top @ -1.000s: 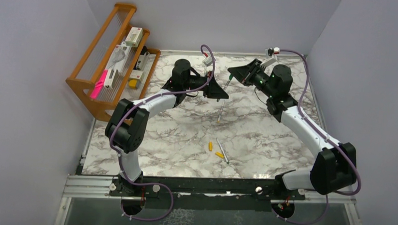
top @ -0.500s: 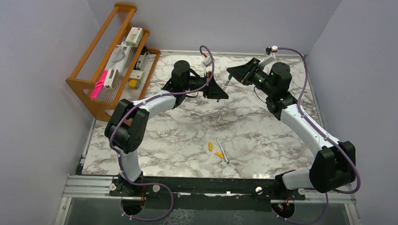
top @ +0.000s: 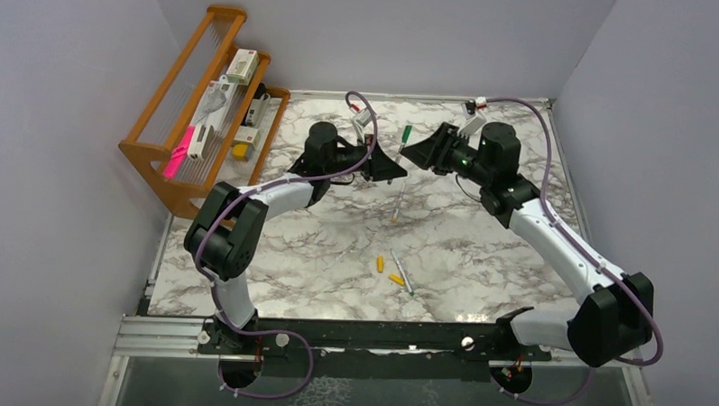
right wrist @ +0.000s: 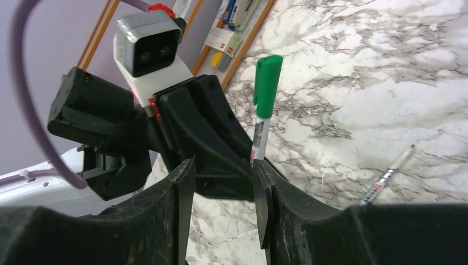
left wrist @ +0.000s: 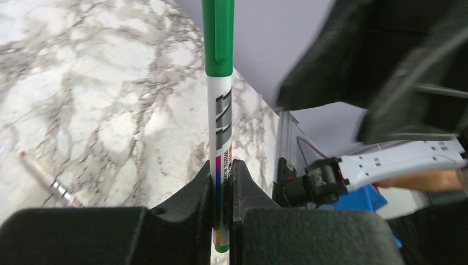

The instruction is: Insert the pens into the pen caps

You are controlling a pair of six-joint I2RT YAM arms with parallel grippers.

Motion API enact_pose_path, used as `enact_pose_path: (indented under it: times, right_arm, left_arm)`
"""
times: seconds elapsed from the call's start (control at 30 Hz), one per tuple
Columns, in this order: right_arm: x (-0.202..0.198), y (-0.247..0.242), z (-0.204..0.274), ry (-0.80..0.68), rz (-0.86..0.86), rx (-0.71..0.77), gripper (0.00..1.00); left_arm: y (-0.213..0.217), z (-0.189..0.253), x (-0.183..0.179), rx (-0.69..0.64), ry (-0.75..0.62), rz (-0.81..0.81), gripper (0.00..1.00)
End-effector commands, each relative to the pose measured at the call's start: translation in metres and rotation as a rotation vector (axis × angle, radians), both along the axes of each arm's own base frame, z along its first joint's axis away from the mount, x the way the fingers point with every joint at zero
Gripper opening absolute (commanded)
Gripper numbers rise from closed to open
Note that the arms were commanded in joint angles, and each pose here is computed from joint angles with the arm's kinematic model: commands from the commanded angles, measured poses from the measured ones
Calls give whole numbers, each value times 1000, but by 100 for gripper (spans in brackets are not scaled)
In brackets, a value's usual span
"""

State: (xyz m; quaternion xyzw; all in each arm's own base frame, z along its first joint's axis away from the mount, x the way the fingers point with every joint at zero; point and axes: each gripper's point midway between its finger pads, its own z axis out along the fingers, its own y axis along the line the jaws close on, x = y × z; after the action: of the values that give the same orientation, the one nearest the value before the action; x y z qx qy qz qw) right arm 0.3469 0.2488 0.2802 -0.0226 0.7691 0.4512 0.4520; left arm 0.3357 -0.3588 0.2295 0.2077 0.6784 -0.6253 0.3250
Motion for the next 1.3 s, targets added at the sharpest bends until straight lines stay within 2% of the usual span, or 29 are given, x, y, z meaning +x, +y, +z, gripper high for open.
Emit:
enact_pose_path:
  times: [0.0, 0.07, 0.17, 0.33, 0.43, 0.77, 0.87, 1.0, 1.07, 1.13, 1.27]
  right_arm:
    - [-1, -27, -10, 9, -136, -105, 43]
    - [2, -45, -23, 46, -217, -163, 43]
    - [7, -65, -31, 65, -296, -207, 42]
    - [13, -62, -31, 49, -266, -221, 42]
    - [18, -53, -38, 62, -227, -219, 41]
    - [27, -40, -63, 135, -162, -249, 41]
    - [26, -40, -68, 149, -162, -250, 45]
    - [21, -41, -74, 170, -163, -249, 49]
    - [18, -42, -79, 184, -162, -250, 50]
    - [15, -42, -86, 210, -156, -261, 50]
    - [10, -40, -113, 313, -105, -328, 55]
  left_arm:
    - [11, -25, 25, 45, 5, 167, 0]
    - [16, -48, 39, 111, 27, 252, 0]
    - [31, -89, 62, 293, 64, 374, 0]
    - [82, -155, 85, 691, 96, 598, 0]
    - [103, -174, 86, 820, 103, 661, 0]
    - [112, -199, 81, 936, 249, 676, 0]
    - [117, -205, 76, 970, 270, 675, 2]
    - [123, -208, 71, 1004, 280, 679, 24]
    - [123, -210, 68, 1012, 286, 666, 32]
    - [123, -211, 65, 1014, 293, 653, 37]
    - [124, -208, 62, 1010, 291, 652, 42]
